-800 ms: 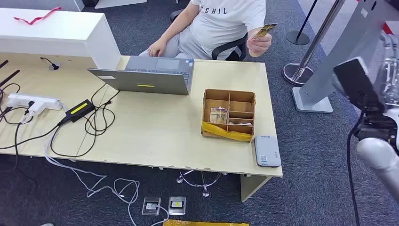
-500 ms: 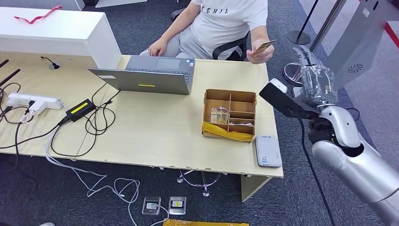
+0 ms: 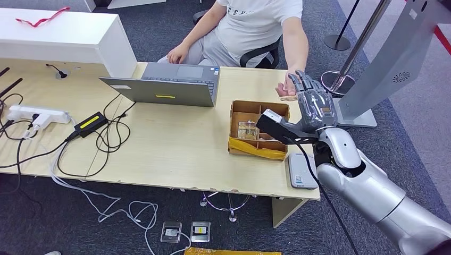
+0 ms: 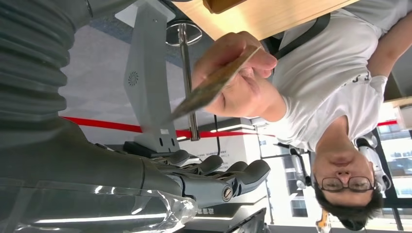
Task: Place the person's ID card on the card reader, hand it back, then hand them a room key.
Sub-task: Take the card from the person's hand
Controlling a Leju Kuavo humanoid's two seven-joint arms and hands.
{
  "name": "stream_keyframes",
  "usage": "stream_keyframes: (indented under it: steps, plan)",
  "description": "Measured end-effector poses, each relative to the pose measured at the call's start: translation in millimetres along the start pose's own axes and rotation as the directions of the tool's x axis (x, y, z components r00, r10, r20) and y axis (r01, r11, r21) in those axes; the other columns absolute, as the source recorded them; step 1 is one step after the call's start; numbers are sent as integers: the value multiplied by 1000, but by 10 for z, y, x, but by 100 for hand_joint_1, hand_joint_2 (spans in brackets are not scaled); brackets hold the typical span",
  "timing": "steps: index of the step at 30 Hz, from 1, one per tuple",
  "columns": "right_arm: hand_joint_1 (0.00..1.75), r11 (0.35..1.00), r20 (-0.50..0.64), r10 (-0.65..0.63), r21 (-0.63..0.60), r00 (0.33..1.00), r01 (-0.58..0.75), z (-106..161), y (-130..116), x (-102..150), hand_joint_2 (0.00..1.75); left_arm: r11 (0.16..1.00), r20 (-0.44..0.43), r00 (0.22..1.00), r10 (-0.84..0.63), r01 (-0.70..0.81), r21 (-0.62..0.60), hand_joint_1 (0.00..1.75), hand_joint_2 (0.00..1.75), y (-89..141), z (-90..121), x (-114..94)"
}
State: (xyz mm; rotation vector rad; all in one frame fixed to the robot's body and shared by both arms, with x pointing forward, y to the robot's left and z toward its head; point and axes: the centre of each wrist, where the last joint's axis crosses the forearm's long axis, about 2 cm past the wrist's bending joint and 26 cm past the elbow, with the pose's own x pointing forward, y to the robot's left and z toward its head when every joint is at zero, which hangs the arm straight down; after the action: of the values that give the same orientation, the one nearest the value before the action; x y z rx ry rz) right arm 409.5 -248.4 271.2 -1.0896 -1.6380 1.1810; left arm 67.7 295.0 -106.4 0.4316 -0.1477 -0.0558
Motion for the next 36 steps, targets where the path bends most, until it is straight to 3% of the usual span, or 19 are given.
stream_keyframes:
  steps: [3, 7, 8, 21, 36]
  plan:
    - [5, 1000, -7, 3, 6, 1000, -3, -24, 49, 8, 175, 1000, -1, 1000, 0, 0, 0, 0, 0, 3, -1, -2]
    - [168, 1000, -21, 4, 16, 1000, -4, -50, 107, 12, 175, 1000, -1, 1000, 1, -1, 0, 0, 0, 2, -1, -3]
    - [175, 1000, -24, 3, 16, 1000, -3, -55, 117, 14, 175, 1000, -1, 1000, 1, -1, -1, 0, 0, 2, -1, -3]
    - [175, 1000, -73, 19, 9, 997, -18, -104, 167, -54, 175, 999, 40, 999, -36, 36, -14, 0, 0, 12, -7, -11]
    - [175, 999, -162, 36, 29, 986, -32, 8, 221, -310, 175, 998, 55, 997, -53, 55, -24, 0, 0, 13, -9, -19]
